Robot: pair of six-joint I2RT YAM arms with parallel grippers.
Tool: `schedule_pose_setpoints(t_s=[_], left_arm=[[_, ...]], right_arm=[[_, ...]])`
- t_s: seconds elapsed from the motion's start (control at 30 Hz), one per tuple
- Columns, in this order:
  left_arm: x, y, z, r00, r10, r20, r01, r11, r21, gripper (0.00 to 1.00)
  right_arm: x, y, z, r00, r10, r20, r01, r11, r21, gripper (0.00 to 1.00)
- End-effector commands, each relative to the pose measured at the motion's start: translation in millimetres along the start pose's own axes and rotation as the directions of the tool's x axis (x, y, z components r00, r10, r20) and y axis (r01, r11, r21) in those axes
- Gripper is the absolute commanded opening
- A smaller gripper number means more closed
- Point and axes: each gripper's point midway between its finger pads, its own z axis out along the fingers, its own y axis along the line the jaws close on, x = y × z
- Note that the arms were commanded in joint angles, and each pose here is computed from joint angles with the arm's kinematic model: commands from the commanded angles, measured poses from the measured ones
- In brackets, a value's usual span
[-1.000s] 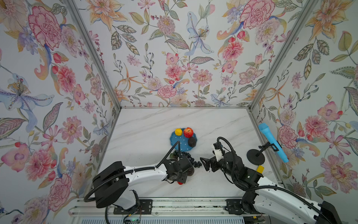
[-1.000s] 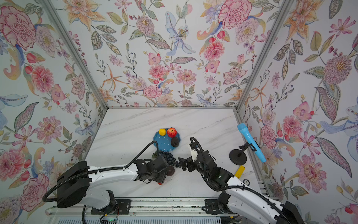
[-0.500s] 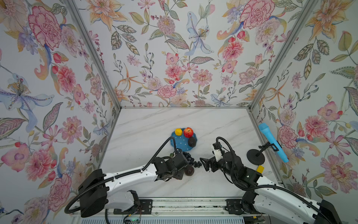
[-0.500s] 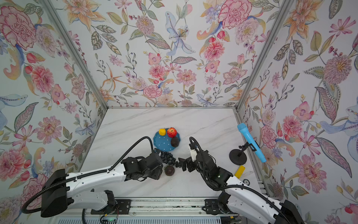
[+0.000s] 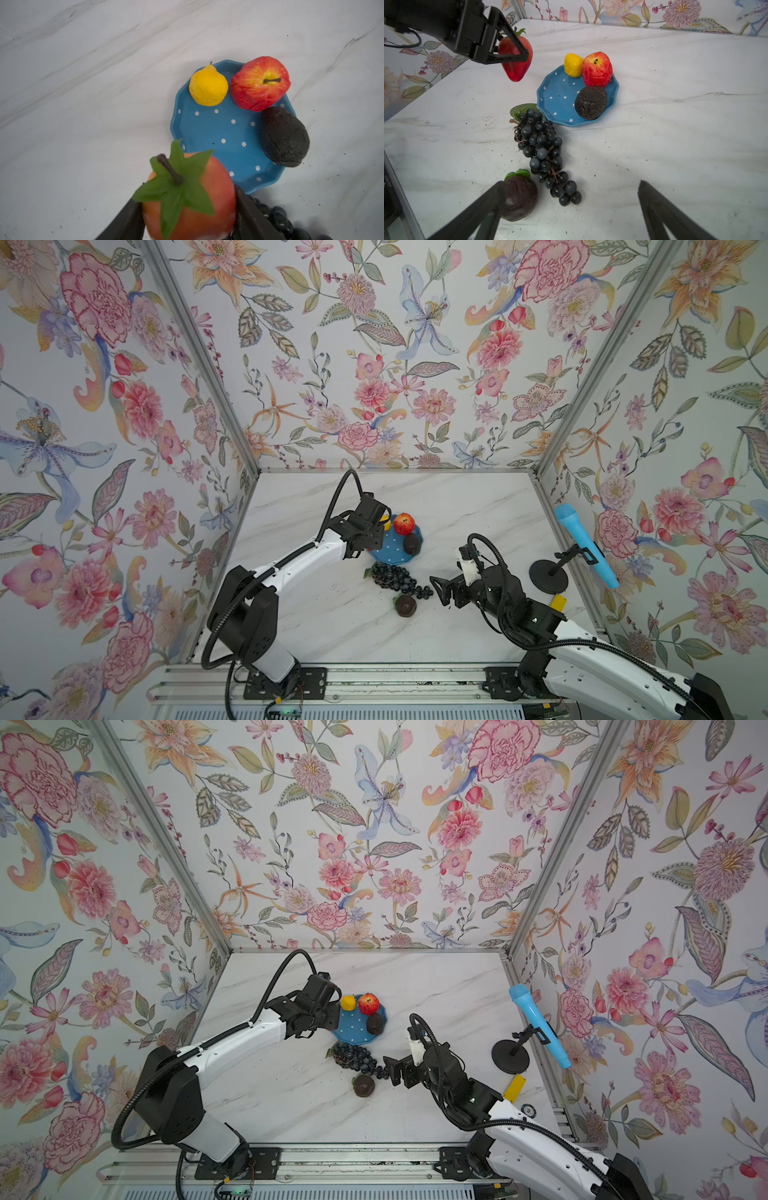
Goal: Arrange fruit in a fruit bowl
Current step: Place the fruit in the fruit bowl.
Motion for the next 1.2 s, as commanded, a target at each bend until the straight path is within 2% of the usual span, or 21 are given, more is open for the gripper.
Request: schedule_pose_setpoints(t_s=[0.0,0.4,1.17], left_arm=[[-13,0,12,1.000,0.031,0.007,-0.031,0.999,-0.011,0.59],[-3,-10,56,0.999,-0.008,-0.048,0.009,1.000,0.026,0.59],[12,2,90,0.996,-0.023,-0.091,0.022,1.000,-0.006,0.61]], right_arm=[[1,-6,-2,1.000,0.014,0.020,-0.015,1.000,0.021,1.00],[1,-6,3,1.000,0.019,0.022,-0.019,1.000,0.016,1.00],[6,-4,5,0.999,0.040,0.012,-0.040,0.999,0.004,1.00]])
